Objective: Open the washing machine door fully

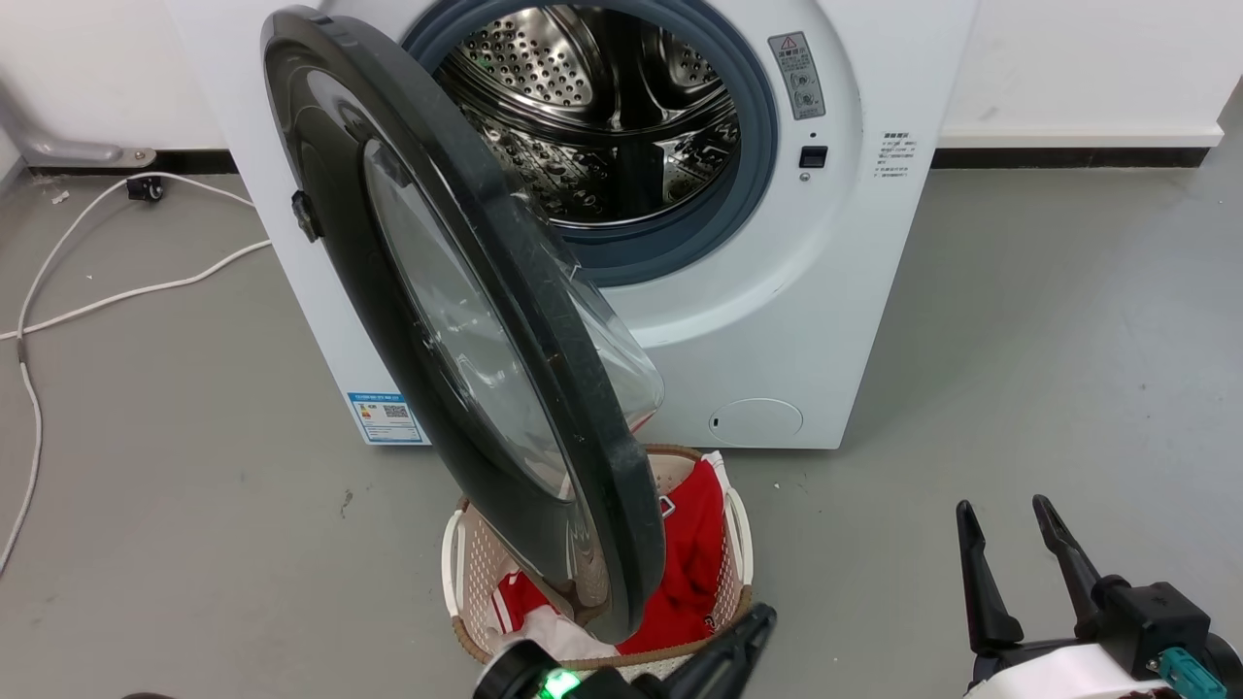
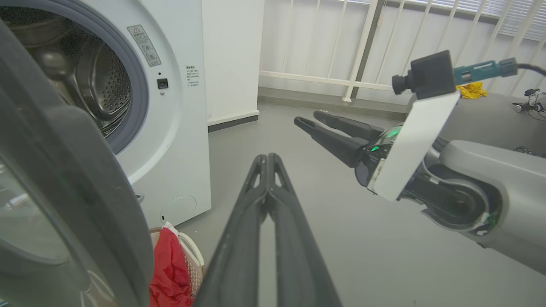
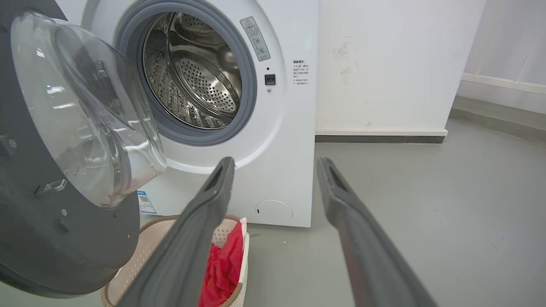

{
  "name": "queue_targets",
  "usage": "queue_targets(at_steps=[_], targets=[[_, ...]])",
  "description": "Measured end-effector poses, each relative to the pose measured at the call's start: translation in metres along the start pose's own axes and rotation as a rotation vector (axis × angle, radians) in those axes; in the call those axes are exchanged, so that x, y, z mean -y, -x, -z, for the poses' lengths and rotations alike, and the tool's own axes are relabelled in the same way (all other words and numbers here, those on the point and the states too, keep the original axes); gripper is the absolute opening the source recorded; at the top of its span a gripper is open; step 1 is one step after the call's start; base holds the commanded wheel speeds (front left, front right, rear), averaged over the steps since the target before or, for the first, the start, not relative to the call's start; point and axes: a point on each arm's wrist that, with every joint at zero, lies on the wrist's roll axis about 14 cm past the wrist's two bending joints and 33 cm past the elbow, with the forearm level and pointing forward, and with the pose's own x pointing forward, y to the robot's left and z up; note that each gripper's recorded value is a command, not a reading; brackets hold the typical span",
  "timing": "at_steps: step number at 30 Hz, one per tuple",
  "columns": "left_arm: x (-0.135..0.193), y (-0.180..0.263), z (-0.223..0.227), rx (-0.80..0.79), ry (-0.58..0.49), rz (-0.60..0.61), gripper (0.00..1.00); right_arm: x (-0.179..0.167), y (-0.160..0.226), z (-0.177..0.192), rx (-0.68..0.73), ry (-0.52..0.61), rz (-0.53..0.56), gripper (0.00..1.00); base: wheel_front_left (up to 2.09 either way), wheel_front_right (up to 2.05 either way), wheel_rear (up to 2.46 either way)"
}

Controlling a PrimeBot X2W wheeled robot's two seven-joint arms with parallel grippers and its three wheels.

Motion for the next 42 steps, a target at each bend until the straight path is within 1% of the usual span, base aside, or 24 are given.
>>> queue_targets(at_steps=[8,12,23,34,40,42], targets=[[-0.042,-0.012,0.008,0.005,-0.026,-0.113,0.00,0.001,-0.001,0.004,-0.015,-0.004,0.002,1.00,0.00,0.00,0.00],[-0.055,-0.022,0.007,0.022,-0.028,-0.138,0.00,0.001,-0.003,0.004,-0.016,-0.006,0.002,1.00,0.00,0.00,0.00],[-0.074,-0.034,0.014,0.004,-0.035,-0.165,0.00,0.002,-0.001,0.008,-0.029,-0.020,0.010,1.00,0.00,0.00,0.00],[-0.086,-0.038,0.022,-0.013,-0.023,-0.219,0.00,0.005,-0.002,0.011,-0.039,-0.020,0.018,1.00,0.00,0.00,0.00],[-0.090,-0.025,0.027,-0.030,-0.023,-0.265,0.00,0.005,-0.002,0.011,-0.043,-0.023,0.018,1.00,0.00,0.00,0.00],[-0.094,-0.011,0.026,-0.034,-0.024,-0.308,0.00,0.003,-0.003,0.010,-0.041,-0.023,0.013,1.00,0.00,0.00,0.00]])
